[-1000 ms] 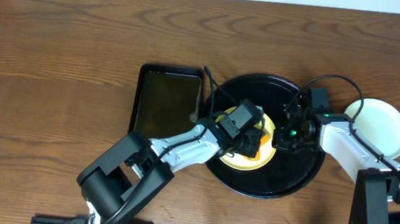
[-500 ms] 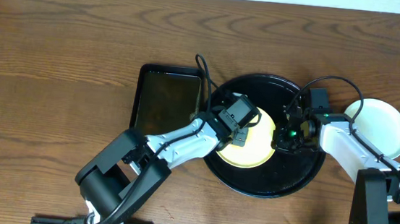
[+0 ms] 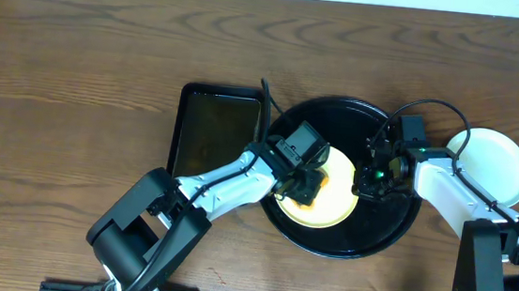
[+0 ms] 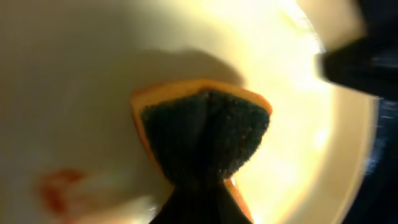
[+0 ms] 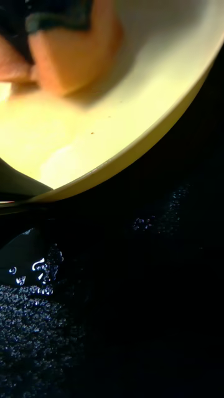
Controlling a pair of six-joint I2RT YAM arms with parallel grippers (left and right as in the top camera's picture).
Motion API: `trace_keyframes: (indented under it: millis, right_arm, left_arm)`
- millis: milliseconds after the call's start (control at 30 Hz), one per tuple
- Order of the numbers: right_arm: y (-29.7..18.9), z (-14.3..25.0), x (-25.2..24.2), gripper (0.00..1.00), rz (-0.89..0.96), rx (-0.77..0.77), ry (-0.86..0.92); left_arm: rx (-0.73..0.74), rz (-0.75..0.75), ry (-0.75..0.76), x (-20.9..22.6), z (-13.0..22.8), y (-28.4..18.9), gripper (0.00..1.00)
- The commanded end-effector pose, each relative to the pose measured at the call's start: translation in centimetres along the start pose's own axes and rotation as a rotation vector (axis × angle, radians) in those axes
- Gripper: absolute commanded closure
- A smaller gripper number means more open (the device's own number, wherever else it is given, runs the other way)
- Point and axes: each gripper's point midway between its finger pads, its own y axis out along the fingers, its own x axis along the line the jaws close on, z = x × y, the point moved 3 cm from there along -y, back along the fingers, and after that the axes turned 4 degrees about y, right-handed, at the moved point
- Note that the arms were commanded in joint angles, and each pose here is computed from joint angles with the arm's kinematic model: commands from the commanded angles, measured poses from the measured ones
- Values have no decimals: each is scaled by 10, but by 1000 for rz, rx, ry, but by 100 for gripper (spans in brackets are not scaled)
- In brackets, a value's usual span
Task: Clean dirty plates on tray and stack at the side
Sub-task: 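Wipe the sauce on the yellow plate with the sponge in left gripper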
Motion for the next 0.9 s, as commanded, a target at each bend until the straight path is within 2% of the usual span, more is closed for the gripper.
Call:
trace_keyframes:
  millis: [0,133,267,600,800,867]
  right_arm:
    - [3,8,-4,99,31,20,-1]
    - [3,7,-4,99,30,18,-1]
    - [3,7,-4,99,29,17,-2]
    - [4,7,-4,99,30,20,0]
    - [4,8,-4,99,30,22,1]
    - [4,8,-4,99,30,22,1]
  left_arm:
    - [-22,37,59,-6,-4,-1,92]
    - [-94,-142,27,25,-17,-18,93]
    - [-97,-112,-15,26,-19,-24,93]
    - [-74,-101,-7,20,-11,-17,93]
    - [-29,-164,-33,35,0,-4,93]
    - [-17,-271,-62,53,5,0,93]
